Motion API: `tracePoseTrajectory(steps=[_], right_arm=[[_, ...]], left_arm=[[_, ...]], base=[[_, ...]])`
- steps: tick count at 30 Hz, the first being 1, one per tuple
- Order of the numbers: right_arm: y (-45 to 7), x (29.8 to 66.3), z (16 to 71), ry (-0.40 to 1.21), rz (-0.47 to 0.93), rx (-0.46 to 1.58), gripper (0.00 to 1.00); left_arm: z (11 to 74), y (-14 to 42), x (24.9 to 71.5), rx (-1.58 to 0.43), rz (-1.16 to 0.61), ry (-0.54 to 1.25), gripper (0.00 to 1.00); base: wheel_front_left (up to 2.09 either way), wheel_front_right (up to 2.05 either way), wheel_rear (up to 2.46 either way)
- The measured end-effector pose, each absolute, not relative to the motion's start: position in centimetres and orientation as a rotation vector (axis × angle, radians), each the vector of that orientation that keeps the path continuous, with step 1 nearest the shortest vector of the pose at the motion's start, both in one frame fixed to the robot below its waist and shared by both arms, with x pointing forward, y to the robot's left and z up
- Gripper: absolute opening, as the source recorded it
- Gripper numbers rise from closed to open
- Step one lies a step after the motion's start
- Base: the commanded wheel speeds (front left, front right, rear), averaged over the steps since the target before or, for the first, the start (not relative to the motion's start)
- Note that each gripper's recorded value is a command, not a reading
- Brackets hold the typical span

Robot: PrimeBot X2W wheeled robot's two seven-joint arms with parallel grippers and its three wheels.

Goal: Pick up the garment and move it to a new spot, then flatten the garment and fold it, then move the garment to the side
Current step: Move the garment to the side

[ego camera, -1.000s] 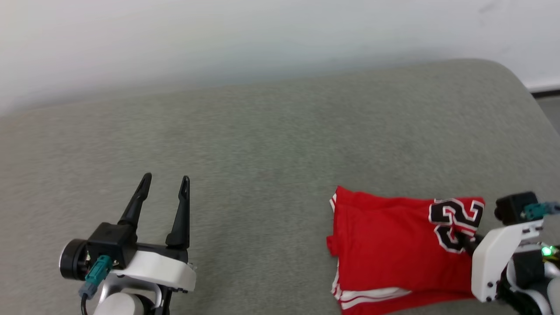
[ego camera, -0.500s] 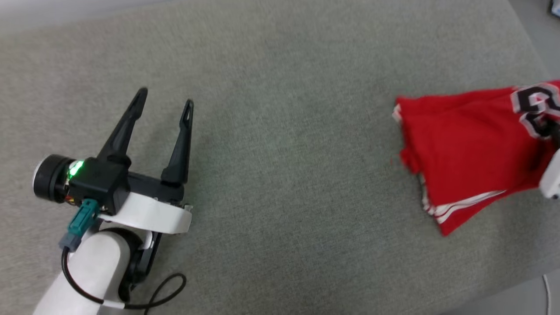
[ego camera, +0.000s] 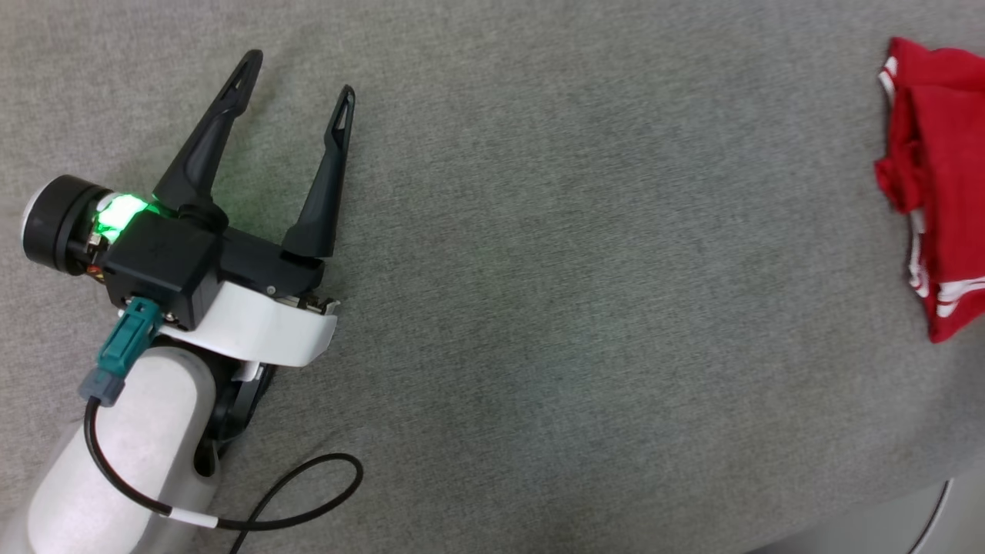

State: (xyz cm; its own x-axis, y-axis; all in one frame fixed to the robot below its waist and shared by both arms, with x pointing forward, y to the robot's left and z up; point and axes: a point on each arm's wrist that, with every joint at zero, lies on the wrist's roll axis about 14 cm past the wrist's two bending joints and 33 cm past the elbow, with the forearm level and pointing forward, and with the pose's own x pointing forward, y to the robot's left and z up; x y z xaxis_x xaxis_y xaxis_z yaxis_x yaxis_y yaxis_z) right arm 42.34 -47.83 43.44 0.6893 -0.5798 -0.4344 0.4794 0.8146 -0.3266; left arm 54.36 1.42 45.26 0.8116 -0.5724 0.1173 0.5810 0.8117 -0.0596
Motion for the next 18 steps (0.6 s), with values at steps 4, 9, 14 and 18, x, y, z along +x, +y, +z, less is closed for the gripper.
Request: tracePoseTrajectory(steps=[4, 9, 14, 18], right_arm=[[-47.4, 42.3, 41.0, 0.570, -0.607, -0.167, 1.00], [-47.9, 42.5, 42.1, 0.476, -0.627, -0.199, 1.00], [-47.4, 42.8, 45.0, 0.339, -0.623, -0.230, 1.00], [-45.5, 42.6, 46.5, 0.259, -0.574, -0.235, 1.00]], left_arm=[[44.3, 1.6, 54.3, -0.094, -0.618, -0.073, 1.00], [44.6, 2.1, 54.1, -0.085, -0.609, -0.071, 1.00], [45.5, 2.9, 53.2, -0.092, -0.568, -0.063, 1.00], [46.6, 3.9, 51.8, -0.103, -0.524, -0.060, 1.00]], base=[[0.00, 0.00, 0.00], [0.00, 0.00, 0.00], [0.00, 0.00, 0.00], [0.00, 0.00, 0.00]])
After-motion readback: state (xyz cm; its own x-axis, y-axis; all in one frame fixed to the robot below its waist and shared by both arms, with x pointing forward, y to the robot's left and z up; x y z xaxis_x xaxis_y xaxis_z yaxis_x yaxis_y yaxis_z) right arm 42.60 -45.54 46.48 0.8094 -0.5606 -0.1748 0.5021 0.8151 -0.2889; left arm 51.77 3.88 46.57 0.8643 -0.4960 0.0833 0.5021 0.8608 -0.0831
